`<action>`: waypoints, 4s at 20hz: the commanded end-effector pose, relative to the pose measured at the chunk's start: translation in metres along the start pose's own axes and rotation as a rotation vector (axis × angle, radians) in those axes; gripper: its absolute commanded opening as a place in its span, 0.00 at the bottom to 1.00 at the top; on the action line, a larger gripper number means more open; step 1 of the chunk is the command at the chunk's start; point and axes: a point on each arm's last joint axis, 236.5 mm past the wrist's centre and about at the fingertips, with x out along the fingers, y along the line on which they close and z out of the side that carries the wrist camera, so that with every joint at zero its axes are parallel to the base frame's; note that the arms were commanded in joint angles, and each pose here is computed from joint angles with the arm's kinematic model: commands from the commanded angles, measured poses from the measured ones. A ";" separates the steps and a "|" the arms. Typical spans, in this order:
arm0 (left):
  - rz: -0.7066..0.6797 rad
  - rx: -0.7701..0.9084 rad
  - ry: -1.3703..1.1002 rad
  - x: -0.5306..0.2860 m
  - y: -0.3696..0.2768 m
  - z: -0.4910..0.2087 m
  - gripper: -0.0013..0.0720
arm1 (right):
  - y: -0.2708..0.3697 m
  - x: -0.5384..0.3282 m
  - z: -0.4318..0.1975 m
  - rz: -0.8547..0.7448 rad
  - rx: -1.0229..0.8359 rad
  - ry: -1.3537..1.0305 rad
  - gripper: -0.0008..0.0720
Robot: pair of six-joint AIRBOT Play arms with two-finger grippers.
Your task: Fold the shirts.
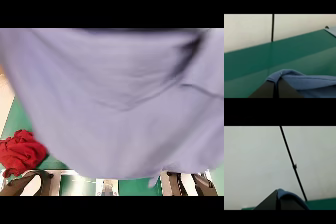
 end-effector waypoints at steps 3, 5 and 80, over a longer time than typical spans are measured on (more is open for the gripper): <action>-0.195 -0.379 0.343 0.138 0.042 -0.181 0.04 | -0.125 0.067 -0.218 -0.124 0.236 0.403 0.04; -0.200 -0.440 0.443 0.179 0.046 -0.242 0.04 | -0.166 0.084 -0.277 -0.188 0.299 0.508 0.04; 0.175 -0.718 0.946 0.065 -0.079 -0.495 0.64 | -0.187 -0.207 -0.487 -0.801 0.706 1.330 0.60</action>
